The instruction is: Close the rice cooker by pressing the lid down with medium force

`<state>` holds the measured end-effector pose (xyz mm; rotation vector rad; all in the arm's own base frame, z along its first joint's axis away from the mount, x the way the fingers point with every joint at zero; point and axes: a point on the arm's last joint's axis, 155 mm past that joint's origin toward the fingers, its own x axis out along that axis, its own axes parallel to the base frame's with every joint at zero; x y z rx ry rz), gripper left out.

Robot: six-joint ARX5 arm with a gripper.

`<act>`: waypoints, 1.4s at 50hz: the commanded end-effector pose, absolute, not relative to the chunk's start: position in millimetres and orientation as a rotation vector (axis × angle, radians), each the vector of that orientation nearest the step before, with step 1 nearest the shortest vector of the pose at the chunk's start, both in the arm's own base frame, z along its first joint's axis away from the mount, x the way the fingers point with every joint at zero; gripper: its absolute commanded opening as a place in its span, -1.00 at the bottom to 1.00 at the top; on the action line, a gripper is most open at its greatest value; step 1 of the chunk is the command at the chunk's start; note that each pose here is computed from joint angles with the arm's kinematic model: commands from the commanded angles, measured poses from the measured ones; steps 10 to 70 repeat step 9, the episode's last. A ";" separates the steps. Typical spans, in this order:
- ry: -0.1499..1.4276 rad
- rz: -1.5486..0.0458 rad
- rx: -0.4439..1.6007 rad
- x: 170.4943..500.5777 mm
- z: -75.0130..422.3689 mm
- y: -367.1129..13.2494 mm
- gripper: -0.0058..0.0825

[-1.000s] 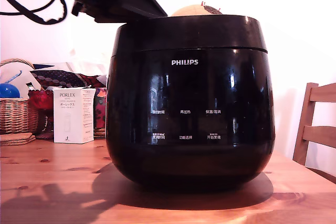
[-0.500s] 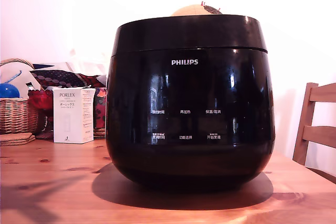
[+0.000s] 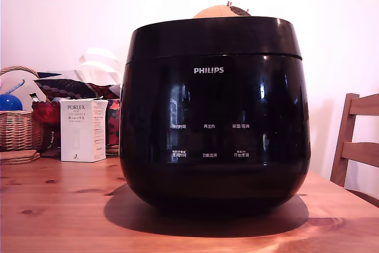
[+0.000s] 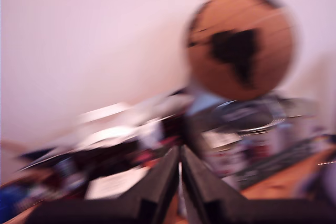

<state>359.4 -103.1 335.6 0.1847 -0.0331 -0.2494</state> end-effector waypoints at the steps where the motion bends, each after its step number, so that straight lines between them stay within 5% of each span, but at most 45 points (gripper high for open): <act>1: -0.026 -0.229 0.190 360.7 332.9 -96.3 -0.92; 70: -0.020 -0.213 0.191 362.2 331.9 -90.5 -0.92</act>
